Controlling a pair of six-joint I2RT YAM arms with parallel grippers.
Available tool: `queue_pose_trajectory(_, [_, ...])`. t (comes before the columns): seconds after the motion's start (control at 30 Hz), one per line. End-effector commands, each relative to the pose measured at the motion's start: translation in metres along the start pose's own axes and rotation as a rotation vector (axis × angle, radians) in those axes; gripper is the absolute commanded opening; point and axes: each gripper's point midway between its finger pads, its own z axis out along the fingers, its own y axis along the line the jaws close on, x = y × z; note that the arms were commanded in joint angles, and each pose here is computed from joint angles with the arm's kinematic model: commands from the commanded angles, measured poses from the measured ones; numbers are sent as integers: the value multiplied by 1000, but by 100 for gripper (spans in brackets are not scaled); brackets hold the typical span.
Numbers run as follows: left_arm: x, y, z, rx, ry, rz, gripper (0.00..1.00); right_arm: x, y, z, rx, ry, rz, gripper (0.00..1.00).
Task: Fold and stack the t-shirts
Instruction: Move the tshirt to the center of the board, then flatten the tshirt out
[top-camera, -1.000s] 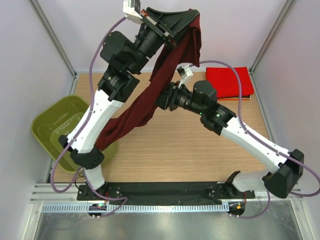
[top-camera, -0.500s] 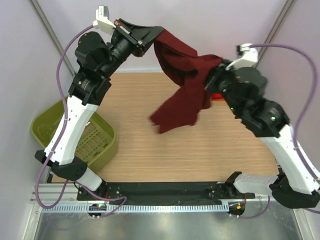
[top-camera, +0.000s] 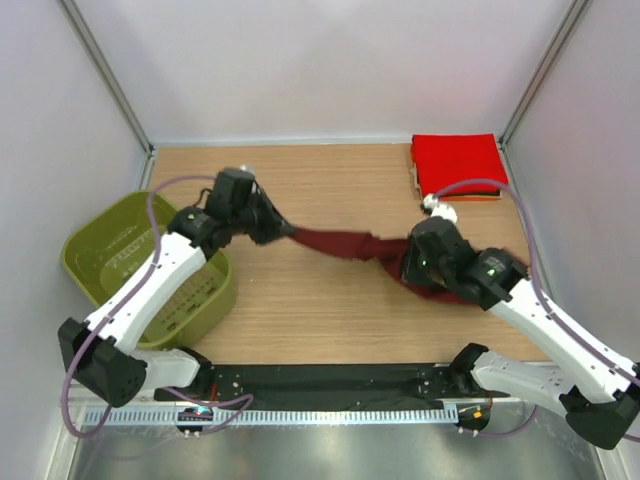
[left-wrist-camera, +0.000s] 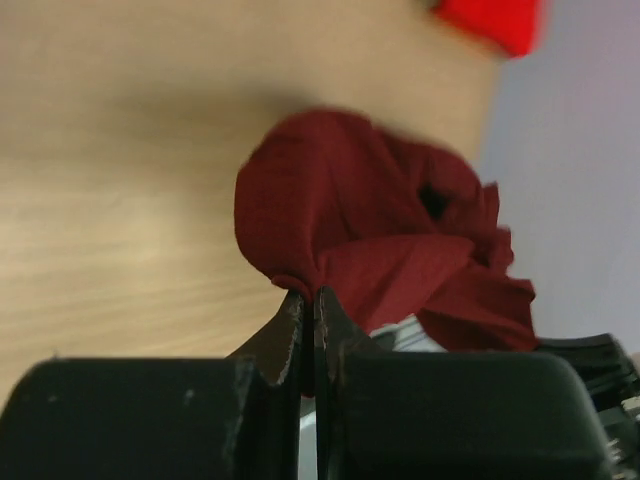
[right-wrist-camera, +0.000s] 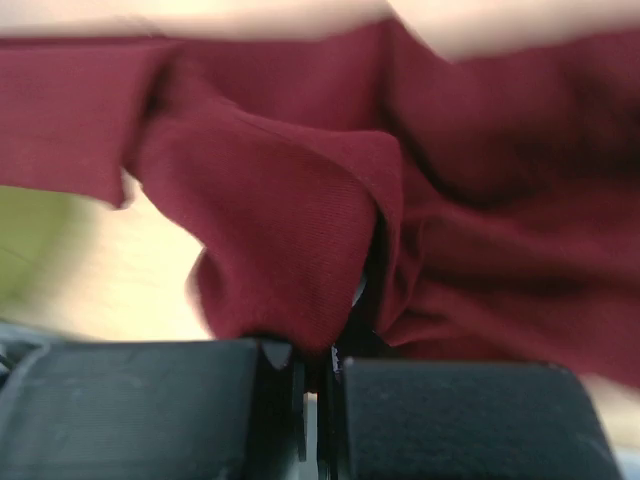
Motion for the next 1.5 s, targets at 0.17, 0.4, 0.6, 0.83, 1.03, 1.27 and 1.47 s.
queue_pose_trajectory(0.17, [77,104,19,-242,255,14,15,73,-60,-11,220,205,83,46])
queue_pose_trajectory(0.4, [50,95,28,-339,221,141,54,44,-61,11,329,185,-15,53])
queue_pose_trajectory(0.6, [86,68,55,-291,332,204,55,48,-65,54,270,299,59,50])
queue_pose_trajectory(0.83, [142,93,54,-341,452,257,56,107,-66,60,216,481,94,53])
queue_pose_trajectory(1.03, [175,123,46,-342,547,277,59,125,-87,69,318,486,124,53])
queue_pose_trajectory(1.27, [210,134,48,-347,627,373,62,116,-125,68,531,469,131,54])
queue_pose_trajectory(1.47, [233,129,61,-315,631,527,60,99,-125,69,561,439,155,53])
